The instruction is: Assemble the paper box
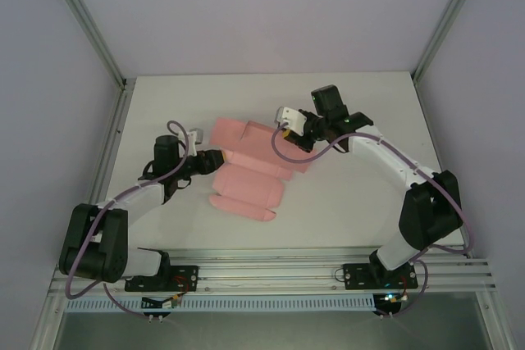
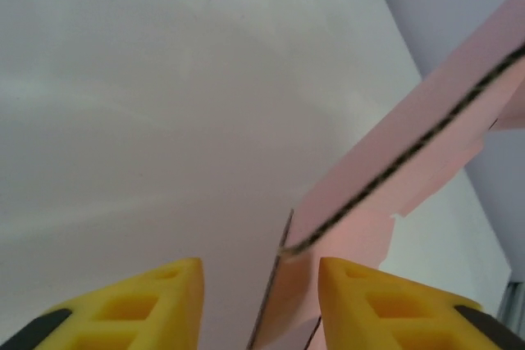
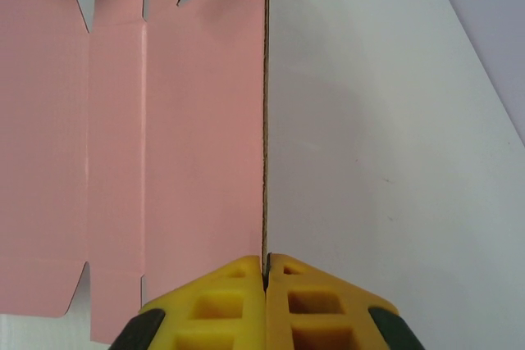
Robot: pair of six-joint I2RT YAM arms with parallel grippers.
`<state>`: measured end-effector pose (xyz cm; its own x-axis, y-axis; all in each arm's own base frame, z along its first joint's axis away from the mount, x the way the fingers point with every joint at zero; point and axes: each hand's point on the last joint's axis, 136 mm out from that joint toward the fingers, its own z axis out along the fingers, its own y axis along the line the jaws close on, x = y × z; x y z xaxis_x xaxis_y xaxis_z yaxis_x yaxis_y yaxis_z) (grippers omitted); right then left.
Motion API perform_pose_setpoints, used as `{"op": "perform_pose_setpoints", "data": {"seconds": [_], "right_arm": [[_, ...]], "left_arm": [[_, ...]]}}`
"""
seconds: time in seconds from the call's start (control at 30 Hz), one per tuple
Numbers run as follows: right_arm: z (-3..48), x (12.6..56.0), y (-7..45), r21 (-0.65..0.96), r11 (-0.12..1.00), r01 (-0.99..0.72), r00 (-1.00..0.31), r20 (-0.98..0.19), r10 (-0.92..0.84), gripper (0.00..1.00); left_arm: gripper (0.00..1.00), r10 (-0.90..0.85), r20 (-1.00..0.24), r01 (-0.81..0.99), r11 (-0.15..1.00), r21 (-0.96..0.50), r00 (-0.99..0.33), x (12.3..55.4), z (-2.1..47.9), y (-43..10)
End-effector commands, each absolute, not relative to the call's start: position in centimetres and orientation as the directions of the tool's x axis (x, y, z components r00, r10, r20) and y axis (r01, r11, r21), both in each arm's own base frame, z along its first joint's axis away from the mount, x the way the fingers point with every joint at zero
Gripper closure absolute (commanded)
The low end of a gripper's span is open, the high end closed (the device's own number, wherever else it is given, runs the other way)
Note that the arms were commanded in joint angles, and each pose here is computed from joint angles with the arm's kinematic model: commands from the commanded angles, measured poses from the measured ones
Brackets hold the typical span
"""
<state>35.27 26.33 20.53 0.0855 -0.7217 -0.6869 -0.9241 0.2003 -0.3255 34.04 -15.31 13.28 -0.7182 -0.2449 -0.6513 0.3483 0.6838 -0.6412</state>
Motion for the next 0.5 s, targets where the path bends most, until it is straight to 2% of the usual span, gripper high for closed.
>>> {"op": "perform_pose_setpoints", "data": {"seconds": [0.0,0.07,0.2,0.23,0.4,0.47], "right_arm": [[22.1,35.2,26.6,-0.317,0.202,-0.927,0.092,-0.713,-0.695,1.0],[22.0,35.5,26.4,-0.317,0.211,-0.925,0.084,-0.71,-0.699,1.0],[21.9,35.7,26.3,-0.31,0.225,-0.924,0.068,-0.71,-0.701,1.0],[21.8,35.8,26.3,-0.306,0.231,-0.923,0.059,-0.709,-0.702,1.0],[21.7,36.2,26.4,-0.255,0.265,-0.93,0.0,-0.721,-0.693,1.0],[21.5,36.1,26.6,-0.226,0.268,-0.937,-0.02,-0.729,-0.684,1.0]], "left_arm": [[0.62,-0.249,-0.721,0.454,0.634,-0.626,-0.646,34.8,16.6,-15.9],[0.64,-0.255,-0.732,0.46,0.637,-0.619,-0.632,34.7,16.9,-15.8],[0.9,-0.255,-0.731,0.439,0.66,-0.61,-0.633,34.4,16.8,-15.4],[0.92,-0.247,-0.727,0.443,0.655,-0.612,-0.64,34.1,16.7,-15.5],[0.9,-0.257,-0.73,0.436,0.661,-0.611,-0.633,33.5,16.6,-15.3],[0.96,-0.264,-0.736,0.437,0.662,-0.608,-0.623,33.4,16.8,-15.2]]}}
